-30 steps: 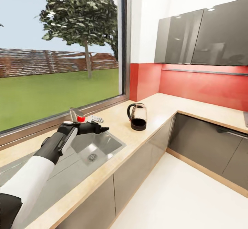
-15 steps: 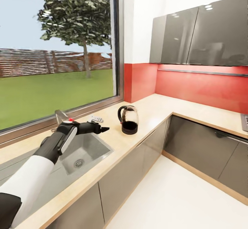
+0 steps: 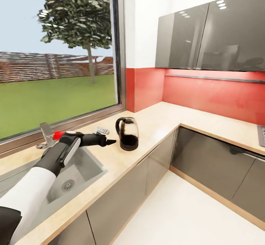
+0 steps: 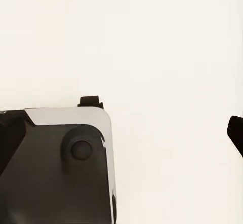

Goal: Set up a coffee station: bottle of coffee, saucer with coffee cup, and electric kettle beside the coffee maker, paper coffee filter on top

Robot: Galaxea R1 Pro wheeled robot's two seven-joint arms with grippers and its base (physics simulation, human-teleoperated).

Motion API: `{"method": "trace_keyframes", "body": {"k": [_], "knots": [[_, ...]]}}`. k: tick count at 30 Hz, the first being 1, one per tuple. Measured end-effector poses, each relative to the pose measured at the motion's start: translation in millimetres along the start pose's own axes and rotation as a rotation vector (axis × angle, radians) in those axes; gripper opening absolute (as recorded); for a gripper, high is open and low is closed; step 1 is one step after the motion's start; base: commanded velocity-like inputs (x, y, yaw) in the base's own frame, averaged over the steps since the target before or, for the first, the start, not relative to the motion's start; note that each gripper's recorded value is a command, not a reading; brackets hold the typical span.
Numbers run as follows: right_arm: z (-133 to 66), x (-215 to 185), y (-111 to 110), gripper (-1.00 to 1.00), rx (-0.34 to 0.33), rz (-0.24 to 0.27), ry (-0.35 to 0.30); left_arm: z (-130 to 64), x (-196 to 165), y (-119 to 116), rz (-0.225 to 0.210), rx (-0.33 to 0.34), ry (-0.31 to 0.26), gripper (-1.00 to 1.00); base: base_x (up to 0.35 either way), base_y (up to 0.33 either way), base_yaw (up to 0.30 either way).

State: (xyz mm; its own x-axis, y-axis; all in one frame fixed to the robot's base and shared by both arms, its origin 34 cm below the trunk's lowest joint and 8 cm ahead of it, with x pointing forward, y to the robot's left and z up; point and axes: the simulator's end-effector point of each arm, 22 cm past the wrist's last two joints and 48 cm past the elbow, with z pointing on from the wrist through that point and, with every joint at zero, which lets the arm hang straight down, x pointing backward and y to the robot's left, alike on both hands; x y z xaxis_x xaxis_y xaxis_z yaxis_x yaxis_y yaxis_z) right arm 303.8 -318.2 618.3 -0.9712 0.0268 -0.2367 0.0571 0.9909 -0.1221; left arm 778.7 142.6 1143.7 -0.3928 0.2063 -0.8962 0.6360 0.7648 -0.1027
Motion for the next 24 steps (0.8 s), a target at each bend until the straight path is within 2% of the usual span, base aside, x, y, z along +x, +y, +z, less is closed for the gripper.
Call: {"method": "trace_keyframes", "body": {"k": [8, 13, 17, 20, 24], "knots": [[0.2, -0.1, 0.1, 1.00, 0.000, 0.000, 0.001, -1.4, 0.8, 4.4, 0.001, -0.010, 0.000, 1.00, 0.110, -0.047, 0.000], [0.2, -0.1, -0.1, 1.00, 0.001, 0.000, 0.001, -17.3, 4.5, 29.7, 0.017, -0.058, 0.010, 1.00, 0.008, -0.003, 0.000], [0.2, -0.1, -0.1, 1.00, 0.001, 0.000, 0.001, -37.4, 11.6, 58.4, 0.020, -0.105, 0.024, 1.00, 0.001, 0.000, 0.000], [0.2, -0.1, -0.1, 1.00, 0.001, 0.000, 0.001, -43.5, 13.2, 66.2, 0.018, -0.118, 0.026, 1.00, 0.000, 0.000, 0.000], [0.1, 0.0, -0.3, 1.00, 0.001, 0.000, 0.000, -51.1, 4.4, 74.4, -0.008, -0.130, -0.009, 1.00, 0.116, 0.000, 0.000]]}}
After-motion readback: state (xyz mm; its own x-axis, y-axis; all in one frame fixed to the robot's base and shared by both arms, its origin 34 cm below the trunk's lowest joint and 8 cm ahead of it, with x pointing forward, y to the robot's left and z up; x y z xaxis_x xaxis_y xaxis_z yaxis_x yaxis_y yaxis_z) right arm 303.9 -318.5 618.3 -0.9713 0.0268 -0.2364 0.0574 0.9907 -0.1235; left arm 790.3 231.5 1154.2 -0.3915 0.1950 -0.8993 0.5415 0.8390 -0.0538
